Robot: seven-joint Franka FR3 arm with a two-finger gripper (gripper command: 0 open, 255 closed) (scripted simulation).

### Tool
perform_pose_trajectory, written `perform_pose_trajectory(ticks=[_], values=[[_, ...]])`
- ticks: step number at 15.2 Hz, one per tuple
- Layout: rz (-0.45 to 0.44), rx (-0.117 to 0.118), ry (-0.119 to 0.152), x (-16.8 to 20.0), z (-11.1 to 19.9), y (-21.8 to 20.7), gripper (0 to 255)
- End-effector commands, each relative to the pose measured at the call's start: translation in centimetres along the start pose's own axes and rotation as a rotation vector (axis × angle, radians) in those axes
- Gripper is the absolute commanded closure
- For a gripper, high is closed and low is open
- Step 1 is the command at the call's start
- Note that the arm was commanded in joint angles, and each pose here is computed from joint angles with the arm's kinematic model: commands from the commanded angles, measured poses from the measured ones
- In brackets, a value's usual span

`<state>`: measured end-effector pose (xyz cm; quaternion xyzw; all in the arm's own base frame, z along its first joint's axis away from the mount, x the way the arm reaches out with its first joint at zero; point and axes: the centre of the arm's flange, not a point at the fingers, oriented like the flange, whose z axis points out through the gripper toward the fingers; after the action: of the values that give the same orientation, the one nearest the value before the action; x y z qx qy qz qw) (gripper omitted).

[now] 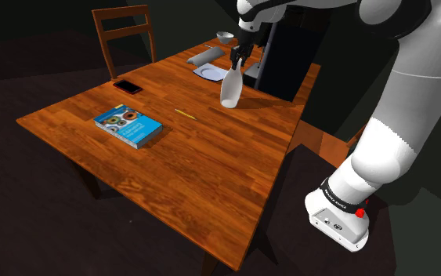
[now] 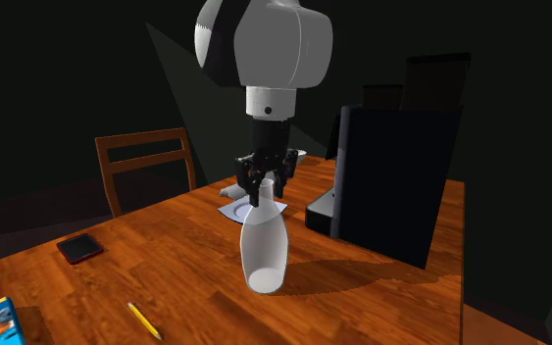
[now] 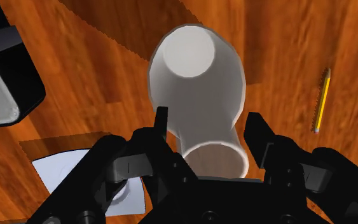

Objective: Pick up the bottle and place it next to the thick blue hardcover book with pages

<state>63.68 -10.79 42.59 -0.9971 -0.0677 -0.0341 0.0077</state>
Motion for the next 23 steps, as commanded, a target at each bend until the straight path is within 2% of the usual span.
perform_pose_trajectory(ticks=[1,9,23], values=[[0.0,0.0,0.0,0.0,0.0,0.0,255],[0.0,0.0,0.0,0.0,0.0,0.0,255],[0.0,0.0,0.0,0.5,-7.4,-0.1,255]])
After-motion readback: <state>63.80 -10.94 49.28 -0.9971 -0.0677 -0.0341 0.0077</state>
